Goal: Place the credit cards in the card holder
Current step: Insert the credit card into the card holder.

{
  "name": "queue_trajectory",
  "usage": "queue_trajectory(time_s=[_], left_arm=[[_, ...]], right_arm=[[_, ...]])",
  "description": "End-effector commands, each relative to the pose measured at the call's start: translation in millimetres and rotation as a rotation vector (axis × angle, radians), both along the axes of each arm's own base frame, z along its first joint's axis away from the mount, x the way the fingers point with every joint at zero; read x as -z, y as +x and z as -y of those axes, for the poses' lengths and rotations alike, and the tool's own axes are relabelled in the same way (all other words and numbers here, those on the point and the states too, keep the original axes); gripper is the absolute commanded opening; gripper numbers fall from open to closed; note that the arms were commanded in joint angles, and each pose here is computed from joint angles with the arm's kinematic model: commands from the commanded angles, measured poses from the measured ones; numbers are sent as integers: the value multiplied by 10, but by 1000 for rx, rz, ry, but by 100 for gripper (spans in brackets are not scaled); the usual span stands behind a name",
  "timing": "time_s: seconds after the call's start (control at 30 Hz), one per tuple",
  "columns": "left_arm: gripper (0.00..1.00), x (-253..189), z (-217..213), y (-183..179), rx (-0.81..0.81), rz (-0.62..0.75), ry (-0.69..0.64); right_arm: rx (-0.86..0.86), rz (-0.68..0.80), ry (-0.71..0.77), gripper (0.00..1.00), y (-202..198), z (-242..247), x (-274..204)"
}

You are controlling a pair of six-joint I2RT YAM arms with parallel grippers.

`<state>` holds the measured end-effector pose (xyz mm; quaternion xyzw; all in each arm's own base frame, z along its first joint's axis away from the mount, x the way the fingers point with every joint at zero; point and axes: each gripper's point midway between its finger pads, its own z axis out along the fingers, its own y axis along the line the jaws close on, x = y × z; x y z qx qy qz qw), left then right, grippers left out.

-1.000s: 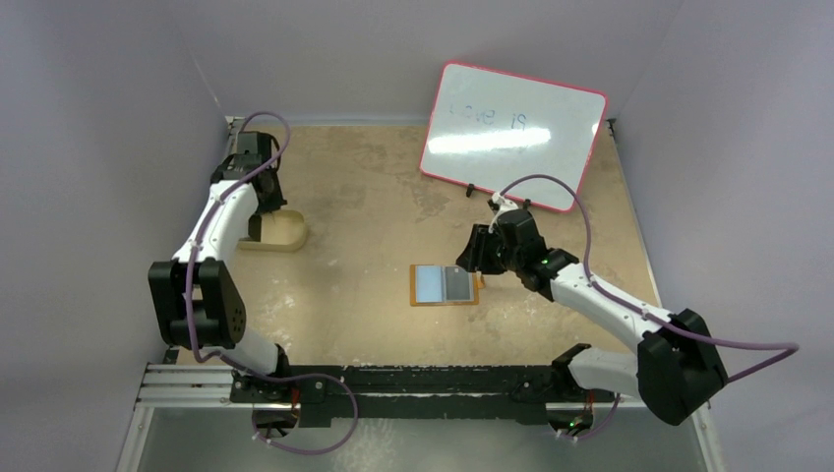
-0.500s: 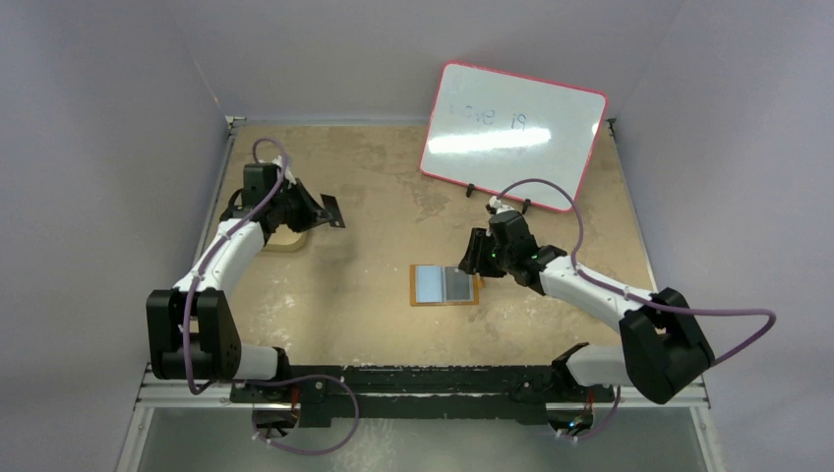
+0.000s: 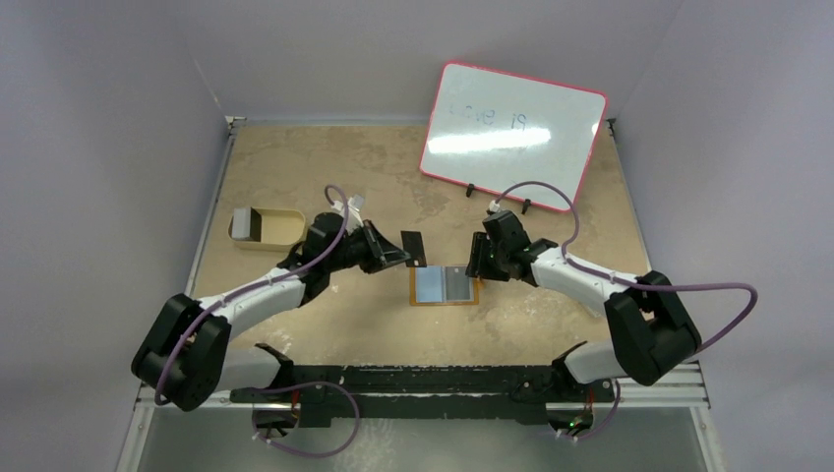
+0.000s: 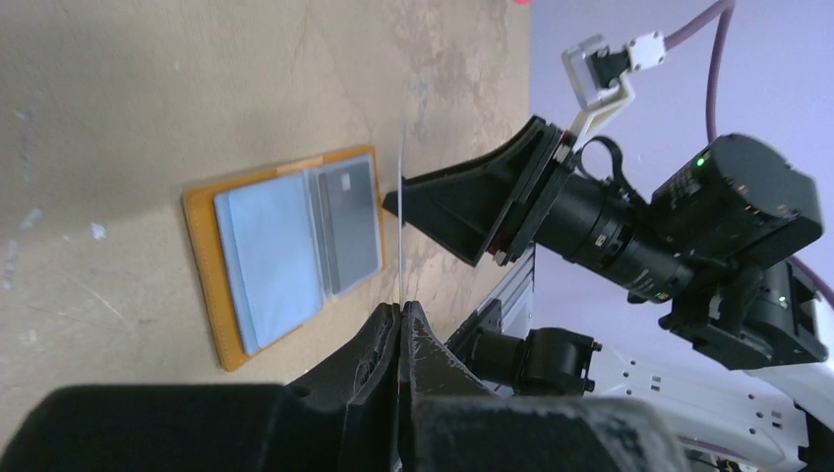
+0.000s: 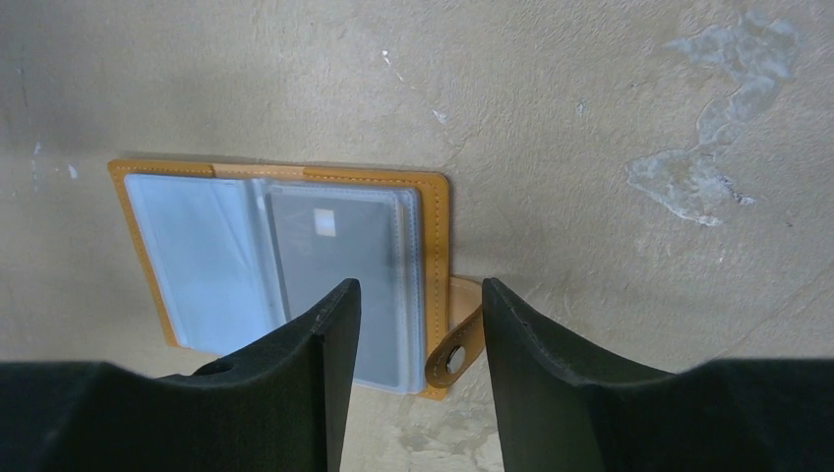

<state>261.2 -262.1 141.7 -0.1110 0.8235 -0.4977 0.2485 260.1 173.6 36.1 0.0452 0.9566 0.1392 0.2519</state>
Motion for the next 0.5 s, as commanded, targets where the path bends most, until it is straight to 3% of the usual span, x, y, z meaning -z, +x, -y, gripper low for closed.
queue_trajectory(time_s=[0.0,0.47], left_arm=[[0,-113,192,5,-32,63,-100],[0,441,420,-239,68,12,-104]], right_arm=[[5,18,56,49,51,-96,-48],[-49,-43,218,41,-165,-366,33]])
